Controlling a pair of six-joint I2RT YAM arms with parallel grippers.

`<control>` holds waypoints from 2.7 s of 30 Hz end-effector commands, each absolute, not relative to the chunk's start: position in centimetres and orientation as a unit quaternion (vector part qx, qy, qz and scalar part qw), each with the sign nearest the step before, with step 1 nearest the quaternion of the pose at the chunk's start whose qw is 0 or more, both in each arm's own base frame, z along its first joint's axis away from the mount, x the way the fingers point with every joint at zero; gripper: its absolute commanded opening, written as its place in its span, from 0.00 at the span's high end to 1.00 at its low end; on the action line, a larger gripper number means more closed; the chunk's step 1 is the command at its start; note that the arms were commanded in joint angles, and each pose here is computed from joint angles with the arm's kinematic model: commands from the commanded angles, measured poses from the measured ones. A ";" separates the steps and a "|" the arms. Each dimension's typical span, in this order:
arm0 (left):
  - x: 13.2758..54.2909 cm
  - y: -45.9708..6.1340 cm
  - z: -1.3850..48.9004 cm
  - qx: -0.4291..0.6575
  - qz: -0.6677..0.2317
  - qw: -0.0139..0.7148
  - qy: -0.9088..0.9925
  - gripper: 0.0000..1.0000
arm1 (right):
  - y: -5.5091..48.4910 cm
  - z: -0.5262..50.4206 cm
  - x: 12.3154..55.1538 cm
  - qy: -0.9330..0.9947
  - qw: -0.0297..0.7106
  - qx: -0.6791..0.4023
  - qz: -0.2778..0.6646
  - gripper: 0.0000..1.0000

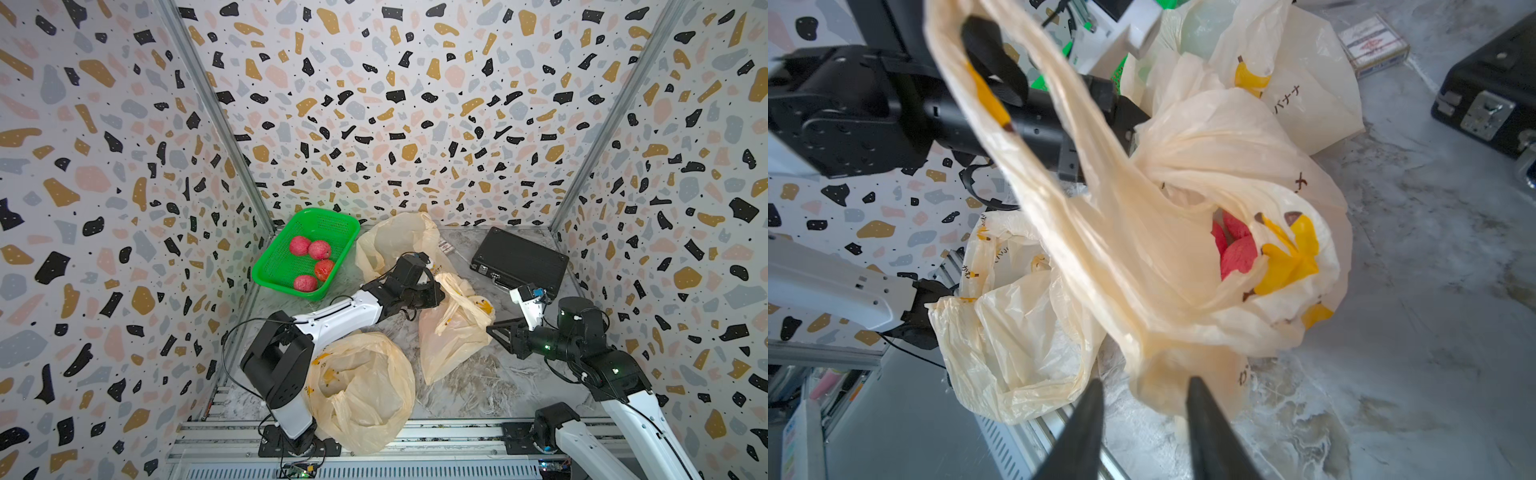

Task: Untie the knot of a plastic bag & take out the apple
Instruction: Untie the plastic bag at the center of the board.

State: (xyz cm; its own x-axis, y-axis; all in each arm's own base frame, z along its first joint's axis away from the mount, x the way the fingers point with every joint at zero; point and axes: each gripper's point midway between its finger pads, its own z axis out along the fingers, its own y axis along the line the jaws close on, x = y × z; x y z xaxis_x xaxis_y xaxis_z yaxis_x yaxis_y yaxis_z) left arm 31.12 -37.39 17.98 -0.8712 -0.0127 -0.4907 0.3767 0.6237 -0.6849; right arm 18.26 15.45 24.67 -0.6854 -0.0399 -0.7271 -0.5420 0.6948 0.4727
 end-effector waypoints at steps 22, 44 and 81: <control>30.1 -35.6 21.9 0.194 -0.644 0.232 0.703 1.00 | 17.7 25.1 24.0 0.844 0.296 -0.131 0.428 0.11; 29.6 -33.9 21.5 0.206 -0.657 0.185 0.701 1.00 | 16.8 22.7 30.4 0.873 0.319 -0.086 0.359 1.00; 34.0 -19.8 15.2 0.070 -0.426 0.316 0.845 1.00 | 6.6 19.5 35.5 0.897 0.410 0.055 0.156 1.00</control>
State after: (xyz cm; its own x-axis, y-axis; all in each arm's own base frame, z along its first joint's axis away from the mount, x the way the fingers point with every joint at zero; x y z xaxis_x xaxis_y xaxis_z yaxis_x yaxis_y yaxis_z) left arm 32.28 -20.50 14.20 -0.8362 -0.0725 -0.5436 0.4024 0.5922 -0.6981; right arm 34.02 7.14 17.40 -0.6800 0.2419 -0.6921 -0.0064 0.9420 0.3356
